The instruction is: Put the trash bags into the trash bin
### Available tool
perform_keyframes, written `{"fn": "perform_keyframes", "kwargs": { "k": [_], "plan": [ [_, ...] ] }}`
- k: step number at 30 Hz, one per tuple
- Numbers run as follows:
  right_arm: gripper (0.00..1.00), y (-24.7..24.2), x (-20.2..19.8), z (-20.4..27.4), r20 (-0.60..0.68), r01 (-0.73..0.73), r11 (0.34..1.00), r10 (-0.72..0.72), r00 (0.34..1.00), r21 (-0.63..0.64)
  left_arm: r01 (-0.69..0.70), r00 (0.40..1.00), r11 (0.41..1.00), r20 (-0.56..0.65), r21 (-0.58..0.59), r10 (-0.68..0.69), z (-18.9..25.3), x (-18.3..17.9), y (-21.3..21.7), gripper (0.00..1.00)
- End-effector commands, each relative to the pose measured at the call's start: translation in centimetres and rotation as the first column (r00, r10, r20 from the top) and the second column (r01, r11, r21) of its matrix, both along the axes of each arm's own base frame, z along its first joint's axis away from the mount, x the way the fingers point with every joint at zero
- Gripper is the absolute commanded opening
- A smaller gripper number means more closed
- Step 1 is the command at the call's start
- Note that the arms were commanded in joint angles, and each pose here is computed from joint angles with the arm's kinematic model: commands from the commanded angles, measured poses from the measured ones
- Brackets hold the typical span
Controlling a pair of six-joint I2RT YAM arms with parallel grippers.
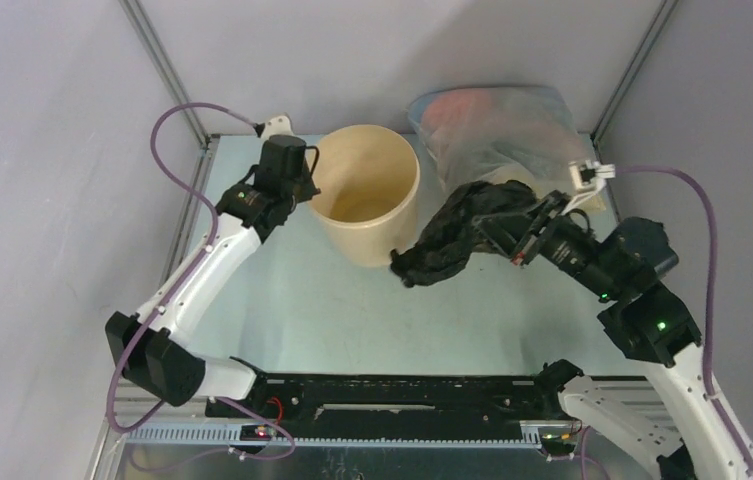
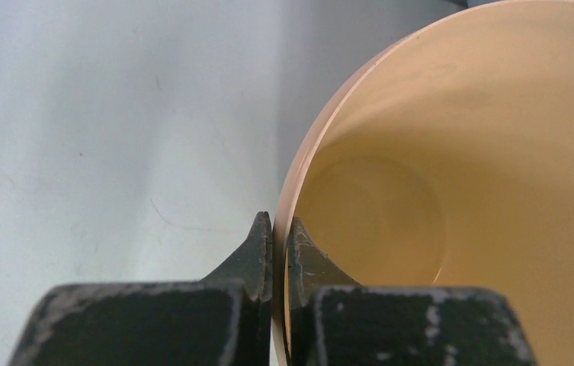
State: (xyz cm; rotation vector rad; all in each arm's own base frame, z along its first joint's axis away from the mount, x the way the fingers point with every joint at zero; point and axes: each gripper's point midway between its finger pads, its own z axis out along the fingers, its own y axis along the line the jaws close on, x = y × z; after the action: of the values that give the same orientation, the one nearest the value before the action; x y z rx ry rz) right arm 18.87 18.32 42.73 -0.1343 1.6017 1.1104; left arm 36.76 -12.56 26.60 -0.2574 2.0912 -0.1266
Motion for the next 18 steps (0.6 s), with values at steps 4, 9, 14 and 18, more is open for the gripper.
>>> {"fn": "perform_keyframes", "kwargs": {
  "k": [4, 9, 14, 18],
  "plan": [
    [0.00, 6.6, -4.1, -0.6, 0.027, -0.268, 0.949, 0.276, 0.961, -0.163, -0.082, 0.992, 0.994, 0.085, -0.076, 0.089, 3.7, 4.8, 1.4, 0.00],
    [0.00, 9.2, -6.5, -1.3, 0.048, -0.362, 0.900, 0.384, 0.922, -0.244, -0.136, 0.986, 0.987, 0.084, -0.082, 0.143, 3.7, 7.5, 1.8, 0.00],
    [0.00, 8.0, -3.8, -5.4, -0.036, -0.223, 0.912, 0.225, 0.974, -0.345, -0.081, 0.994, 0.991, 0.065, -0.105, 0.088, 4.4, 8.4, 0.3, 0.29],
    [0.51, 6.3, -2.2, -10.6, -0.126, -0.158, 0.881, 0.113, 0.985, -0.445, -0.037, 0.998, 0.992, 0.053, -0.123, 0.043, 5.1, 7.0, -0.1, 0.85]
  ]
}}
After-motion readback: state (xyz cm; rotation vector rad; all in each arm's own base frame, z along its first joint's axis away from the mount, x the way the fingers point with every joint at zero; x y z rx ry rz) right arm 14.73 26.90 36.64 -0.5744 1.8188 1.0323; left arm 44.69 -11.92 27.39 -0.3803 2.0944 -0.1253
